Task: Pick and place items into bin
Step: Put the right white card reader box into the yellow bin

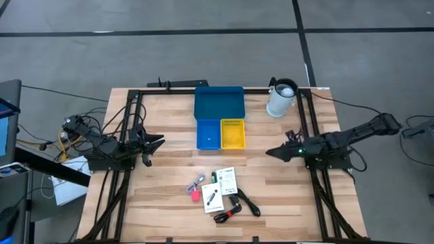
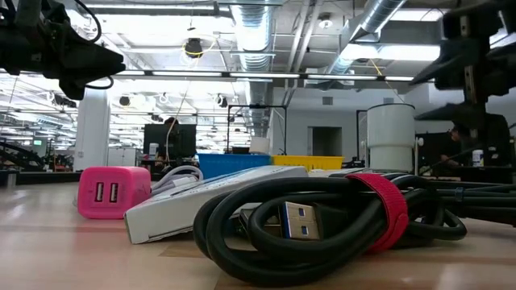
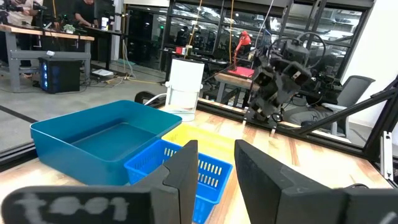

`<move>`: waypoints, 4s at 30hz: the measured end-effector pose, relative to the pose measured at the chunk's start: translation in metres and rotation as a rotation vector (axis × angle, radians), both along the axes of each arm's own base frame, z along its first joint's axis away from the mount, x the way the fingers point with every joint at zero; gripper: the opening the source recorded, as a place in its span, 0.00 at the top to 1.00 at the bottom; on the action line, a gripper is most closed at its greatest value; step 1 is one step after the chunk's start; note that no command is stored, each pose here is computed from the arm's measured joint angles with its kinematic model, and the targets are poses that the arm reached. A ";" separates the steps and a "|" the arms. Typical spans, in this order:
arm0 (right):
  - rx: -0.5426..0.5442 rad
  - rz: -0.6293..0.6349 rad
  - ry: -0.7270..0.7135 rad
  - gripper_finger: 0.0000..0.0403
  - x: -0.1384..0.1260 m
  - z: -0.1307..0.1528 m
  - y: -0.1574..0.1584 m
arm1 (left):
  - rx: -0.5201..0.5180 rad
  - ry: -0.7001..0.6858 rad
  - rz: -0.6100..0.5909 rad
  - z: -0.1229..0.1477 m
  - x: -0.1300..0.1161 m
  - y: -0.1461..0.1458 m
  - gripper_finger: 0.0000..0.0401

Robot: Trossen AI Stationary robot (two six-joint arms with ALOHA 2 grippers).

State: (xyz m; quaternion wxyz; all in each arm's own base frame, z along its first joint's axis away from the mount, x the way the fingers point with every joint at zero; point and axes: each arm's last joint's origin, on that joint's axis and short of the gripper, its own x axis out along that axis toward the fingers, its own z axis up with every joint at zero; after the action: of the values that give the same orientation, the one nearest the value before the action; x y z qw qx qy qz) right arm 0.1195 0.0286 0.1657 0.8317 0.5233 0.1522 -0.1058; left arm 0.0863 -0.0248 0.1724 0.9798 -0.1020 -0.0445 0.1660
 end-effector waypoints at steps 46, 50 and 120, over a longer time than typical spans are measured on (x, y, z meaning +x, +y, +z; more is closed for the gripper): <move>0.319 0.123 0.229 0.41 0.112 -0.064 0.019 | 0.000 0.000 -0.001 0.000 0.000 0.000 0.76; 0.320 0.128 0.233 0.41 0.123 -0.065 0.021 | 0.000 0.000 0.000 0.000 0.000 0.000 0.76; 0.333 0.150 0.259 0.41 0.158 -0.064 0.019 | 0.000 0.000 0.000 0.000 0.000 0.000 0.76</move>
State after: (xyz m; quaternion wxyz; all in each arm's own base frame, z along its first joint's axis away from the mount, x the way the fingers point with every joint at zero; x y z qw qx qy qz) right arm 0.2779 0.0475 0.1022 0.7130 0.6225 0.3117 -0.0834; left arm 0.0863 -0.0248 0.1725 0.9799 -0.1020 -0.0445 0.1657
